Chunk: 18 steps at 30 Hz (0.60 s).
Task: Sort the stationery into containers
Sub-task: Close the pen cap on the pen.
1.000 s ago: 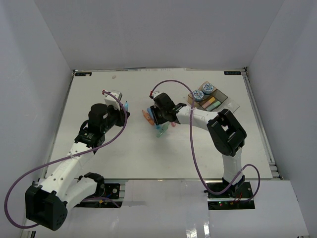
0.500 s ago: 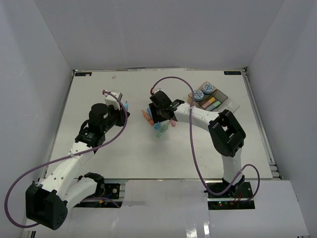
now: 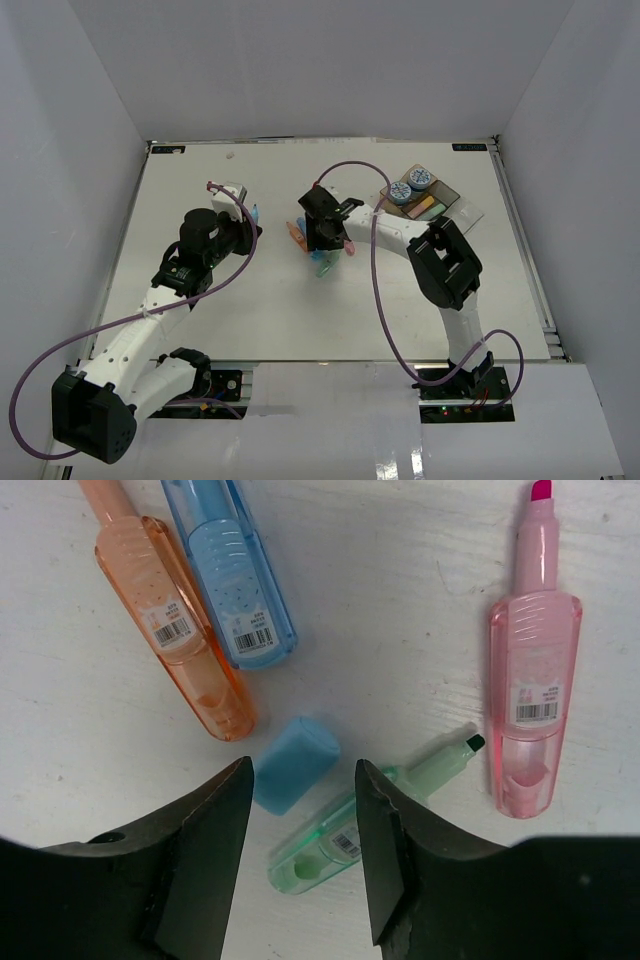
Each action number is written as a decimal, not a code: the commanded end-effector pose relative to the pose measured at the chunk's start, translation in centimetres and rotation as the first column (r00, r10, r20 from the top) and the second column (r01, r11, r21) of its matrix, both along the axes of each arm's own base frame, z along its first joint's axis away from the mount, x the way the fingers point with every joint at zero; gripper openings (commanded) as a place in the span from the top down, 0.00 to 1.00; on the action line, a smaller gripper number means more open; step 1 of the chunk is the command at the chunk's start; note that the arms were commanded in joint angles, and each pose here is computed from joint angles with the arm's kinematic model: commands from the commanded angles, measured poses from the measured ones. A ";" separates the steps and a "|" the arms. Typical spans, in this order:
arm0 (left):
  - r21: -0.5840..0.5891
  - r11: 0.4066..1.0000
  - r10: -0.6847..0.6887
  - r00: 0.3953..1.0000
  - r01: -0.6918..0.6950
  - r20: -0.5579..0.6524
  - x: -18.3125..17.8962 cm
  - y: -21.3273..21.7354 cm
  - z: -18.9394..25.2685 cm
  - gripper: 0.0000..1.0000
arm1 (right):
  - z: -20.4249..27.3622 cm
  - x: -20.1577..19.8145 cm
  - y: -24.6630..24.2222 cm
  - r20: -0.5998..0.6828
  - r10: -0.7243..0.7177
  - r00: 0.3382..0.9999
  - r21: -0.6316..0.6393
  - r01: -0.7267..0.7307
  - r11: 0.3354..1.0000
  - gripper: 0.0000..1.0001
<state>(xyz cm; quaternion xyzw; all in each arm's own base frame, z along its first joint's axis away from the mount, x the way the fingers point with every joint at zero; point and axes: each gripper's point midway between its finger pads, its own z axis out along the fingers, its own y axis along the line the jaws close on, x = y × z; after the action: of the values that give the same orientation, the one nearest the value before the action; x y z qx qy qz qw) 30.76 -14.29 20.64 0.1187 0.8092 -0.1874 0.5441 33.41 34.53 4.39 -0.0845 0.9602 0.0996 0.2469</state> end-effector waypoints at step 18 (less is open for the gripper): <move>-0.012 1.000 0.008 1.000 -0.008 0.023 0.1 0.1 0.9 0.81 | -1.0 1.4 0.5 -0.006 -0.072 0.997 0.002 0.072 0.997 0.60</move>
<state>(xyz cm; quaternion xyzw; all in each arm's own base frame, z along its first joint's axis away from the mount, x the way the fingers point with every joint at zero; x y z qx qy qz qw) 30.73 -14.28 20.58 0.1184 0.8100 -0.1874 0.5430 33.81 34.88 2.90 -0.0585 0.9658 0.0967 0.2334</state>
